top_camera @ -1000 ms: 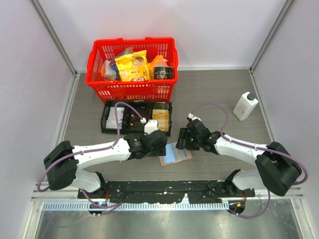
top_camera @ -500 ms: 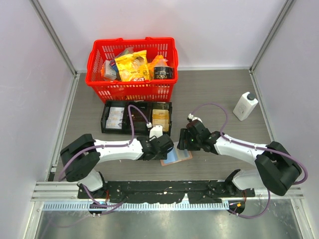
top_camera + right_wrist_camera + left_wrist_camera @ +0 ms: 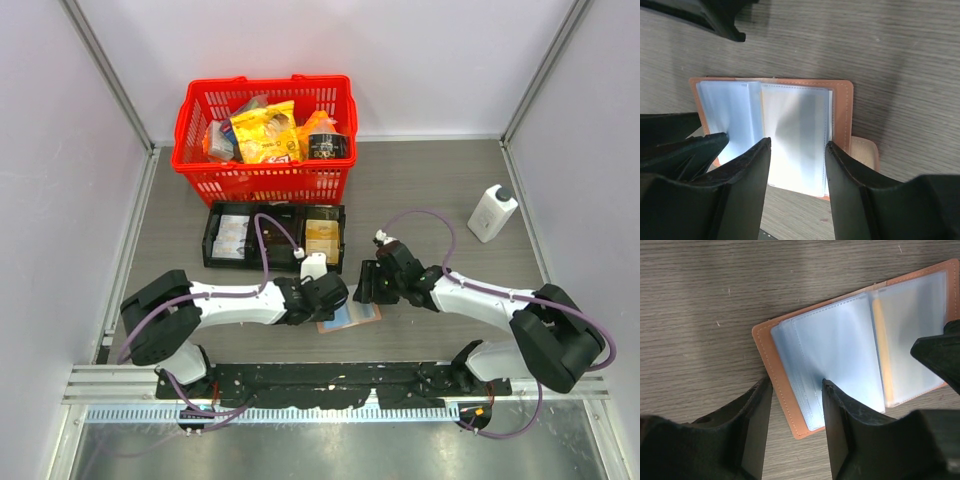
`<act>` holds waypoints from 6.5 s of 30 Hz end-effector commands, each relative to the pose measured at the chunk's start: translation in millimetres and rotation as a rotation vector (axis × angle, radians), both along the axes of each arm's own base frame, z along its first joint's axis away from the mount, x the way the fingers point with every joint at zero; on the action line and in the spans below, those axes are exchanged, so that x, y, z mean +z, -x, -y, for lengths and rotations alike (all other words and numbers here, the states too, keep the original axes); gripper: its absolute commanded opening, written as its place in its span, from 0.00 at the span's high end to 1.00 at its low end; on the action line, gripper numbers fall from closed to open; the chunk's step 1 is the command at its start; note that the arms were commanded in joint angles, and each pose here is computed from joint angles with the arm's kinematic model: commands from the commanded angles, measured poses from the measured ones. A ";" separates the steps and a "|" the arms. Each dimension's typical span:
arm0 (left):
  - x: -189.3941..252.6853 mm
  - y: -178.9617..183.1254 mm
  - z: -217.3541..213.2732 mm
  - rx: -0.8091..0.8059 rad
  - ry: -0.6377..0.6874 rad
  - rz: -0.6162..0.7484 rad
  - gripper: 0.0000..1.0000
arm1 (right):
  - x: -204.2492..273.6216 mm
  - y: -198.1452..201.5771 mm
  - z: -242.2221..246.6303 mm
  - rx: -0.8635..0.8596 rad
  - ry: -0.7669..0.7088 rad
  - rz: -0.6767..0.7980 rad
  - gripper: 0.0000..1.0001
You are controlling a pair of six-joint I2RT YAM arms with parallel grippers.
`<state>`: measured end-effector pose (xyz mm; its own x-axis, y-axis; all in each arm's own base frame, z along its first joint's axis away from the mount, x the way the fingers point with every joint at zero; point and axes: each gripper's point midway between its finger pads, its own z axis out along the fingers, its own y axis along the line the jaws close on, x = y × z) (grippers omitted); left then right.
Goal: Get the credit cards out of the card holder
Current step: Remove the credit card from the card holder, then place the credit card in the storage box.
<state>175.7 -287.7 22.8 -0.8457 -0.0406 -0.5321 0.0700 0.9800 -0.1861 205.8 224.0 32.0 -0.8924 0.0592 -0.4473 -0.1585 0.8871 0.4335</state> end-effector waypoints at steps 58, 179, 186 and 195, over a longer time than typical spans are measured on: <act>83.2 -7.8 25.7 0.045 0.484 0.095 0.65 | 39.5 -0.8 -53.5 0.166 -0.363 0.059 0.57; 207.5 0.9 81.3 -0.102 1.174 0.248 0.26 | 186.9 2.5 65.5 -0.423 -1.048 0.460 0.99; 213.3 -7.3 104.7 -0.128 1.194 0.260 0.39 | 197.6 5.9 65.8 -0.409 -1.092 0.478 0.99; 217.4 -9.7 109.1 -0.129 1.228 0.274 0.69 | 198.1 8.6 65.0 -0.404 -1.117 0.468 0.99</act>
